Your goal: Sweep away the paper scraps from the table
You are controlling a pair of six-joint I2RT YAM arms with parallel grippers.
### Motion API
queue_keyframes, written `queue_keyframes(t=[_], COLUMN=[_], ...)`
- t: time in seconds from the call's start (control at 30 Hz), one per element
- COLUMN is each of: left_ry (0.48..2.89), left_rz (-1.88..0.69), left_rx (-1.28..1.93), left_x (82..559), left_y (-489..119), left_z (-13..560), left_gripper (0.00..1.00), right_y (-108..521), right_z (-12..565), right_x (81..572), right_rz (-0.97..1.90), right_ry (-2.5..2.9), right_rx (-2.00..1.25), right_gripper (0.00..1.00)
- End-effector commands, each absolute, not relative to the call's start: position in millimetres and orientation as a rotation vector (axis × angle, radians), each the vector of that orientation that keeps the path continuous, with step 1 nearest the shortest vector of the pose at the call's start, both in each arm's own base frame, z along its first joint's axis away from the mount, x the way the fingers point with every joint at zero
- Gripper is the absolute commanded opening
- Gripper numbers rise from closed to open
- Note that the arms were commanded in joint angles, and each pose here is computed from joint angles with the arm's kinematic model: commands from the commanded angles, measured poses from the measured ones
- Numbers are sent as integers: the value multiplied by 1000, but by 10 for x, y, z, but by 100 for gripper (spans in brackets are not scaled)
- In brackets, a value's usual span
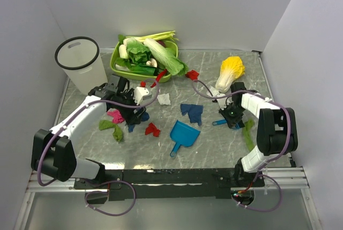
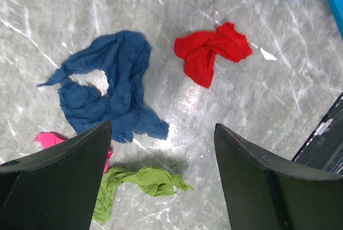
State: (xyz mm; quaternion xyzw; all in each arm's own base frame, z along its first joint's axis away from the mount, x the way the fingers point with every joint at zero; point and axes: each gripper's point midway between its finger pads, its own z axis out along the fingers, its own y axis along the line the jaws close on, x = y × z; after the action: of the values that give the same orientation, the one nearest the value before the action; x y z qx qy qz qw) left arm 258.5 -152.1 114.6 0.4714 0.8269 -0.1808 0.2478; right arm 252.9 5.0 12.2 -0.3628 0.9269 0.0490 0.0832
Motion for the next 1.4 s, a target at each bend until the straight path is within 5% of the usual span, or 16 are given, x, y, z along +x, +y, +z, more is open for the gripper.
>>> queue_keyframes(t=[0.0, 0.37, 0.6, 1.37], left_ry=[2149, 1723, 1417, 1437], left_rz=[-539, -781, -1081, -1205], left_rx=[1230, 962, 852, 782], left_x=[2727, 3232, 3135, 3426], left_y=[-1711, -2381, -2748, -3040], left_z=[1498, 3260, 4283, 4114], left_gripper=[81, 92, 92, 82], right_y=[172, 677, 1190, 2289], right_z=[412, 2369, 3168, 3592], right_x=[2625, 3281, 3669, 3779], right_rz=[209, 176, 144, 328], right_ry=[2689, 2176, 1861, 1695], right_rx=[-1045, -859, -765, -857], right_gripper=[4, 0, 0, 0])
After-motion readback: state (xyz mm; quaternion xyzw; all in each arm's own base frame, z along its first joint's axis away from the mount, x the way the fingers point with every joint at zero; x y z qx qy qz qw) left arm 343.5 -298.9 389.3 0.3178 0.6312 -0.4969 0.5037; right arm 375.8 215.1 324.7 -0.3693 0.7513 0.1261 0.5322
